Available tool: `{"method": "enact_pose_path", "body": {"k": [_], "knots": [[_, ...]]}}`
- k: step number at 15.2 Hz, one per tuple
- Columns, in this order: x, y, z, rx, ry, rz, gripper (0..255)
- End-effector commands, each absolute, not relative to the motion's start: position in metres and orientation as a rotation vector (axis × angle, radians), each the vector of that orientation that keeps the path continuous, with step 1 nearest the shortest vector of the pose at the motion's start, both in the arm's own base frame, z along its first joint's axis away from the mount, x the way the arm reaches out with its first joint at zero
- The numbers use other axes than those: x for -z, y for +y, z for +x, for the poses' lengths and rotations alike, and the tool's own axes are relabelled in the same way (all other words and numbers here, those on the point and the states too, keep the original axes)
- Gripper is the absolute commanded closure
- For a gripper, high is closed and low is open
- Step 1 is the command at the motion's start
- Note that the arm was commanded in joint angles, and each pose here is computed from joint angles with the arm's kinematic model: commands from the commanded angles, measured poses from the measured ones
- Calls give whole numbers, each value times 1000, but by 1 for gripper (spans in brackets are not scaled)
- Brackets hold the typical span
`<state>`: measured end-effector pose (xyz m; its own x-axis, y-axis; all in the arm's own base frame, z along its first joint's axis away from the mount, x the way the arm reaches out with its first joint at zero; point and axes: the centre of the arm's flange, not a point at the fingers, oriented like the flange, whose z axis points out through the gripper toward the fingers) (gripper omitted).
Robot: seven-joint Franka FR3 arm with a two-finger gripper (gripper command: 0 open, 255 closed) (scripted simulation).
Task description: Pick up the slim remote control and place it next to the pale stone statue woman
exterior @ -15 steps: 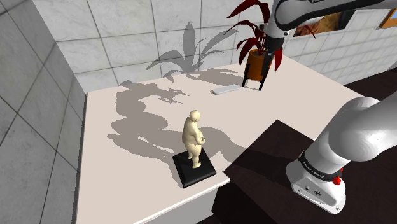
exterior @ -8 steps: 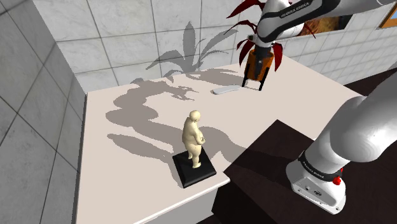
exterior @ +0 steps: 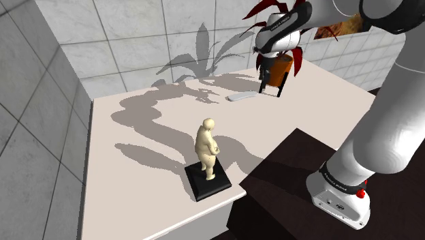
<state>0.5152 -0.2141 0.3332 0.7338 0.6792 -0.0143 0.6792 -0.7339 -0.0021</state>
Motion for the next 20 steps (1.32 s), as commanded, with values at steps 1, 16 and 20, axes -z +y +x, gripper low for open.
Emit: {"method": "enact_pose_path", "body": {"k": [1,16,20], "knots": [[-313,-221,533,19,1222,2891,0],[-199,-236,652,3,1646,2678,0],[-177,-236,652,3,1646,2678,0]]}}
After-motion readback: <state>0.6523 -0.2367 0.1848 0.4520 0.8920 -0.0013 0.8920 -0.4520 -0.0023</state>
